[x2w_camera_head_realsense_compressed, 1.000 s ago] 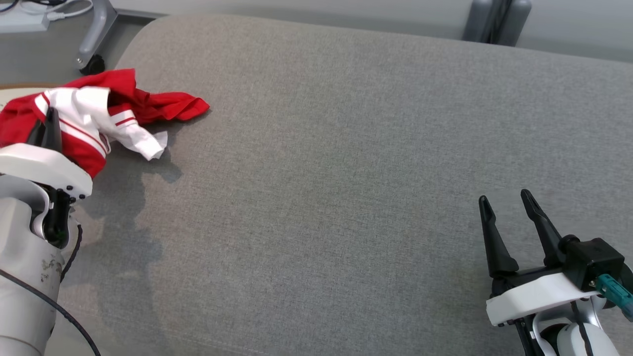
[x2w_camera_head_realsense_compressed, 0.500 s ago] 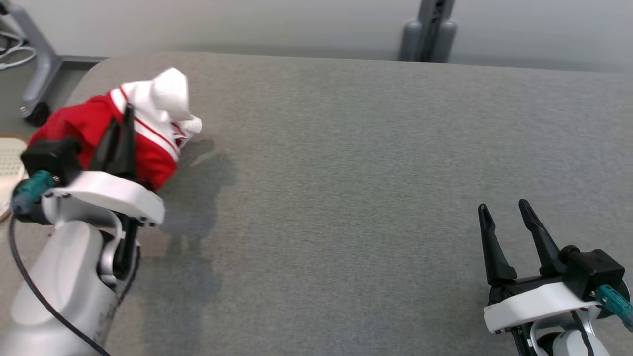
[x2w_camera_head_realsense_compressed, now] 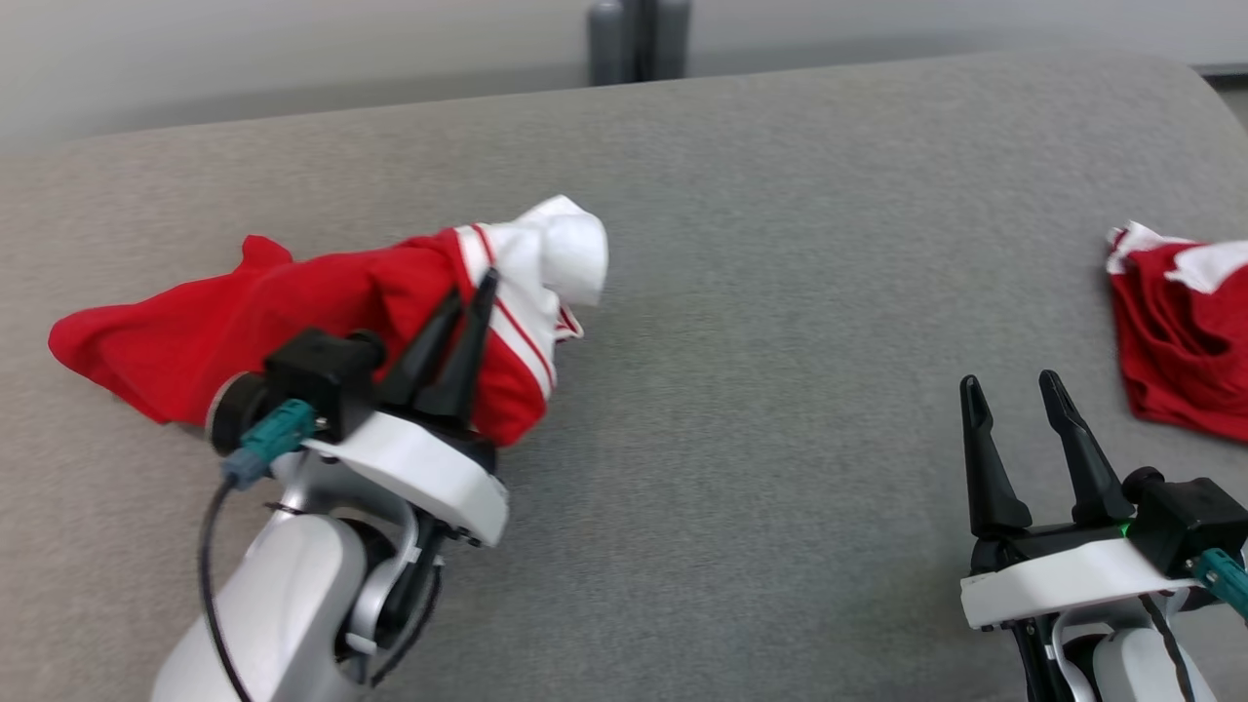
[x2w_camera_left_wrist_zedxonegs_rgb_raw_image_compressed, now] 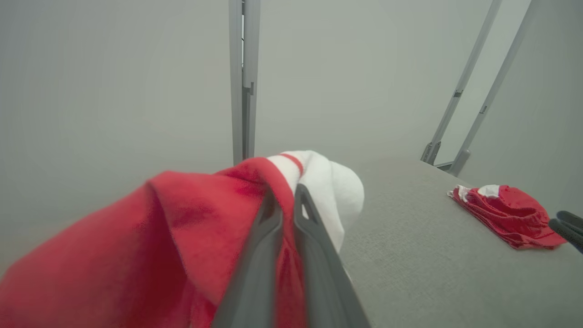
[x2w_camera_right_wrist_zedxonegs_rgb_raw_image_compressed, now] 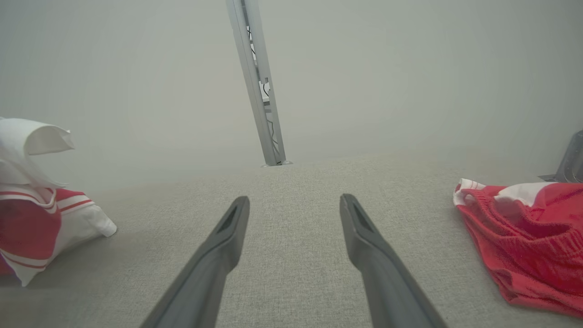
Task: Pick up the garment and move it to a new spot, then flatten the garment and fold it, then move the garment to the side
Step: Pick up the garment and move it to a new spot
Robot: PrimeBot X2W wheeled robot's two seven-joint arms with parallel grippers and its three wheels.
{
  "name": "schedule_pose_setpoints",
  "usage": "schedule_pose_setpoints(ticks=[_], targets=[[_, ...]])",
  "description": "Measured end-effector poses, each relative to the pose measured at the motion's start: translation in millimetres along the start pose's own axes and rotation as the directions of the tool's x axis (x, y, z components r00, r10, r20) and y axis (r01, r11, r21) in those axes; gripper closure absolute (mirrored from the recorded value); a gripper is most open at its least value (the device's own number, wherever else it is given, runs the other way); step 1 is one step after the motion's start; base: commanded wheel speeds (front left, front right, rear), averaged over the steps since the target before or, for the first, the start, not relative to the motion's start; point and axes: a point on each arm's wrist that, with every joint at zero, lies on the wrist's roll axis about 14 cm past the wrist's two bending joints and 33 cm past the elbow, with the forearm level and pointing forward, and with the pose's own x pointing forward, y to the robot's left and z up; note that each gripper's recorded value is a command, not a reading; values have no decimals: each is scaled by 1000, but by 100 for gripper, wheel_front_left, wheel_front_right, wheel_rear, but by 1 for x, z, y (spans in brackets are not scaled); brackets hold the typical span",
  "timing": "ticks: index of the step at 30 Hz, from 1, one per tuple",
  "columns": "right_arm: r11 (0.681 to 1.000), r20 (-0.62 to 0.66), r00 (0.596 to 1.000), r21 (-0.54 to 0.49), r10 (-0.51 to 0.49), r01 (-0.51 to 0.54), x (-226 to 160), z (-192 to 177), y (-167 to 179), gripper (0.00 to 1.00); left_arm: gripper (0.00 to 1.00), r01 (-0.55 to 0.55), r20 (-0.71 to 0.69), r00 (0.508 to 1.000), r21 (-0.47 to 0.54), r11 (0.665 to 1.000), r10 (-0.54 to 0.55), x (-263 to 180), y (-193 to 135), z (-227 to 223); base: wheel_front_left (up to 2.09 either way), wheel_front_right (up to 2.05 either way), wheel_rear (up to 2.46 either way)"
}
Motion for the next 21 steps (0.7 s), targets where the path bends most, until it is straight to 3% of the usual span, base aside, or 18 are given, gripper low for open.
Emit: schedule_pose_setpoints(ticks=[5, 11, 17, 18, 19, 20, 21], targets=[[996, 2, 996, 0, -92, 92, -14, 0, -29, 0, 100, 158, -51, 986, -66, 985, -161, 21, -56, -26, 0, 0, 0], [982, -15, 982, 0, -190, 190, -32, -5, -59, 0, 100, 310, -121, 937, -137, 941, -327, 38, -111, -60, 0, 0, 0], [973, -40, 972, 3, -232, 233, -37, -13, -71, 0, 100, 358, -238, 885, -204, 911, -401, 39, -133, -110, 0, 0, 0], [971, -45, 970, 1, -237, 238, -37, -15, -72, 0, 94, 365, -257, 874, -211, 907, -412, 38, -135, -117, 0, 0, 0], [970, -51, 969, 0, -242, 242, -38, -16, -74, 0, 51, 367, -269, 868, -216, 905, -416, 38, -137, -123, 0, 0, 0], [969, -57, 968, -1, -246, 246, -39, -18, -75, 0, 0, 372, -260, 869, -218, 902, -421, 38, -138, -124, 0, 0, 0], [969, -57, 967, -1, -248, 248, -39, -18, -76, 0, 0, 378, -250, 870, -219, 900, -426, 39, -140, -122, 0, 0, 0]])
